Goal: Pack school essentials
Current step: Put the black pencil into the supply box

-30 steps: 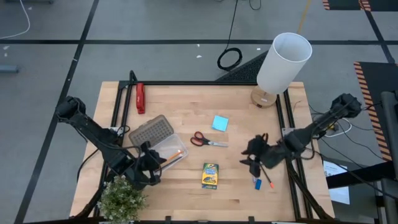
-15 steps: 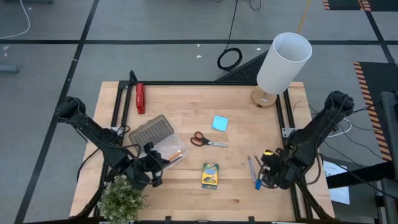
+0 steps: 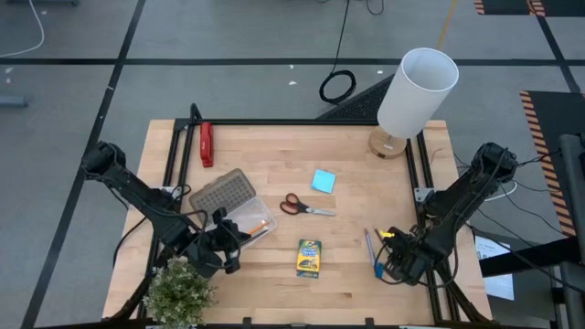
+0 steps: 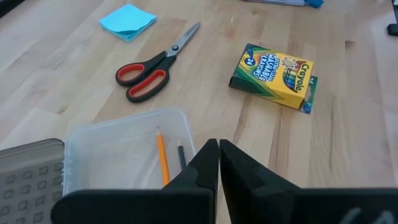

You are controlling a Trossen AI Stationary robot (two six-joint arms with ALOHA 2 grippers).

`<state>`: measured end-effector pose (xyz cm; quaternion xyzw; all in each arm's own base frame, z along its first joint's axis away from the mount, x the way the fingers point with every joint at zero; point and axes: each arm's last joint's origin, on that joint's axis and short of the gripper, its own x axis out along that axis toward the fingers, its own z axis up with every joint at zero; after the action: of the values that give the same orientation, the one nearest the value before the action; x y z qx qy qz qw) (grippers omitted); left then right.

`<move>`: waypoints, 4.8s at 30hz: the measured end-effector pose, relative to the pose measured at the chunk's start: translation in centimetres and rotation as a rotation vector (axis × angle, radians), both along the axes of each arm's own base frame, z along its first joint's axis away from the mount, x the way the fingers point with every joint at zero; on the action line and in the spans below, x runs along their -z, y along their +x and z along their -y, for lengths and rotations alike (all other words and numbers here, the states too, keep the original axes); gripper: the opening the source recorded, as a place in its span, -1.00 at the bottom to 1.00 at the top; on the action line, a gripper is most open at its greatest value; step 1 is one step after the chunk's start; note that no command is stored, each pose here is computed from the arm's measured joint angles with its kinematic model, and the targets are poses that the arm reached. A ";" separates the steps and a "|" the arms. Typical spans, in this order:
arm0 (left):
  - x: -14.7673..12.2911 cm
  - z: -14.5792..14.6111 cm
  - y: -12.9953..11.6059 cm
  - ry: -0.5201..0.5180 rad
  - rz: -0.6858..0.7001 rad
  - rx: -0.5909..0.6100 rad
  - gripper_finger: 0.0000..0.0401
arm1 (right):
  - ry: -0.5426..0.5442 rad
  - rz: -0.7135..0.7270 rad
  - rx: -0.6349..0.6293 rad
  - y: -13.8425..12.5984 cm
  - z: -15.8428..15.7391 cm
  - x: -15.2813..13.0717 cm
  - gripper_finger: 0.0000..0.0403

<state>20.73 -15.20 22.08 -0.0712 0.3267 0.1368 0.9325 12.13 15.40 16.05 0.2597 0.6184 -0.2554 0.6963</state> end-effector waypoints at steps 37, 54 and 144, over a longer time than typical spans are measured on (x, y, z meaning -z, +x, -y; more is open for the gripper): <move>-0.8 -0.4 1.5 0.023 0.087 0.032 -0.76 | -0.129 -0.008 -0.117 1.2 3.5 -1.1 -0.96; -2.0 -2.4 6.3 0.282 0.233 0.273 0.14 | -0.057 0.301 -0.343 8.2 8.5 -4.3 -0.96; -7.8 -6.7 2.3 0.381 0.179 0.067 -0.89 | -0.795 1.102 -0.800 9.4 8.8 -11.9 0.21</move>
<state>23.04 -8.53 29.83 0.1056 0.2129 0.1582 0.9584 21.55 6.58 27.95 -0.1620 0.0930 -0.0220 0.9822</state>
